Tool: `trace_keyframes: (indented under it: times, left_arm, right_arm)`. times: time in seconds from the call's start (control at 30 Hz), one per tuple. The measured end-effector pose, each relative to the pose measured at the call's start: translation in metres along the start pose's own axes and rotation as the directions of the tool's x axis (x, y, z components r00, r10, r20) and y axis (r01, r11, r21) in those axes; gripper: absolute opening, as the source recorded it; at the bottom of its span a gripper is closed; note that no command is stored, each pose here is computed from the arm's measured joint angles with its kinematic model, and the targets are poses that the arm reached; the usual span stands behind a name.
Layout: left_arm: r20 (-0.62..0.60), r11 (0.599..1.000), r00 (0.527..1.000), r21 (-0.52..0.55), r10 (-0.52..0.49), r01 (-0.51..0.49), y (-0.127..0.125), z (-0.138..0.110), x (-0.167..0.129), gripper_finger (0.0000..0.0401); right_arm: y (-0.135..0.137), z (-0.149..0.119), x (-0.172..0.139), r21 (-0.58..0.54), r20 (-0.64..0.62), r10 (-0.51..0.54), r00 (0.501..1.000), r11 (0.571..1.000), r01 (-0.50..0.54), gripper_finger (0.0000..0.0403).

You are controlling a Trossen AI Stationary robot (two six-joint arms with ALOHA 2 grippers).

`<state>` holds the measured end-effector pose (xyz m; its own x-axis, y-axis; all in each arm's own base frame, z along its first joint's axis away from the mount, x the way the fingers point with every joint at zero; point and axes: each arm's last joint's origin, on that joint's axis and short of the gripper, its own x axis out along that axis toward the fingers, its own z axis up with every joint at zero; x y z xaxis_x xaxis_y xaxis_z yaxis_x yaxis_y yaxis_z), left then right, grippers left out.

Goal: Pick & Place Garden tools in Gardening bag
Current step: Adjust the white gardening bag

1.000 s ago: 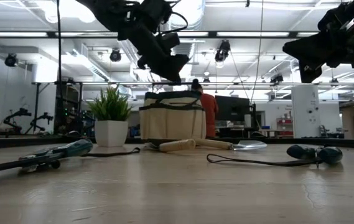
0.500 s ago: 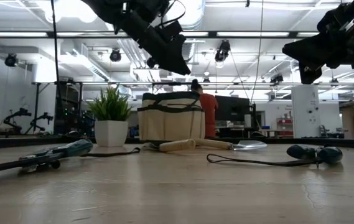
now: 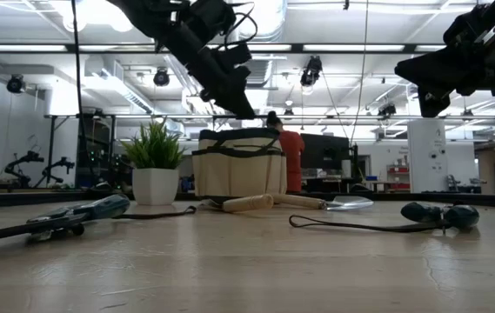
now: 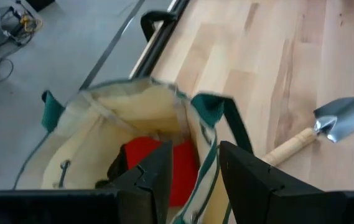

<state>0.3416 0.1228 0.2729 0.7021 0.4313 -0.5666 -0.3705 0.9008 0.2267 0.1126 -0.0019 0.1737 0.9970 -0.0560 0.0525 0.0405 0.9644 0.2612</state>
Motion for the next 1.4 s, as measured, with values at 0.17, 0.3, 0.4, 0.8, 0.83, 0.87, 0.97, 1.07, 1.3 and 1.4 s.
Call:
trace_keyframes:
  times: [0.17,0.3,0.4,0.8,0.83,0.87,0.97,1.07,1.3,1.4]
  left_arm:
    - [-0.014,1.0,1.0,0.006,0.0,0.0,-0.001,-0.007,0.003,0.0135]
    - [-0.014,1.0,1.0,0.005,0.002,-0.002,-0.001,-0.012,0.005,0.0135]
    - [-0.027,1.0,1.0,0.006,0.002,-0.001,-0.002,-0.017,0.007,0.0135]
    - [-0.038,0.999,0.998,0.023,0.048,-0.047,-0.001,-0.022,0.011,0.0124]
    - [-0.043,0.999,0.998,0.023,0.037,-0.036,-0.002,-0.023,0.012,0.0118]
    - [-0.05,0.999,0.998,0.022,0.033,-0.032,-0.002,-0.024,0.014,0.0111]
    - [-0.063,1.0,0.998,0.014,0.012,-0.011,-0.004,-0.028,0.019,0.0081]
    - [-0.079,1.0,0.997,0.016,0.009,-0.007,-0.006,-0.03,0.023,0.0045]
    - [-0.065,0.999,0.997,-0.025,-0.047,0.046,-0.011,-0.029,0.021,0.0009]
    - [-0.059,0.997,0.996,-0.024,-0.069,0.067,-0.015,-0.028,0.02,0.0008]
  right_arm:
    - [0.0,0.0,0.0,-0.003,0.0,0.0,1.0,1.0,0.0,0.0029]
    - [0.0,0.0,0.0,-0.003,0.0,-0.002,1.0,1.0,0.002,0.0029]
    - [0.0,0.0,0.0,-0.003,0.001,-0.002,1.0,1.0,0.002,0.0029]
    - [0.0,0.0,0.0,-0.003,0.001,-0.002,1.0,1.0,0.002,0.0029]
    - [0.0,0.0,0.0,-0.003,0.001,-0.002,1.0,1.0,0.002,0.0029]
    - [0.0,0.0,0.0,-0.003,0.0,-0.002,1.0,1.0,0.002,0.0029]
    - [0.0,0.0,0.0,-0.002,0.0,-0.002,1.0,1.0,0.002,0.0029]
    - [0.0,0.0,0.0,-0.001,0.0,-0.002,1.0,1.0,0.002,0.0029]
    - [0.0,0.0,0.0,0.0,0.0,-0.002,1.0,1.0,0.002,0.0029]
    - [0.0,0.0,0.0,0.0,-0.001,-0.001,1.0,1.0,0.001,0.0029]
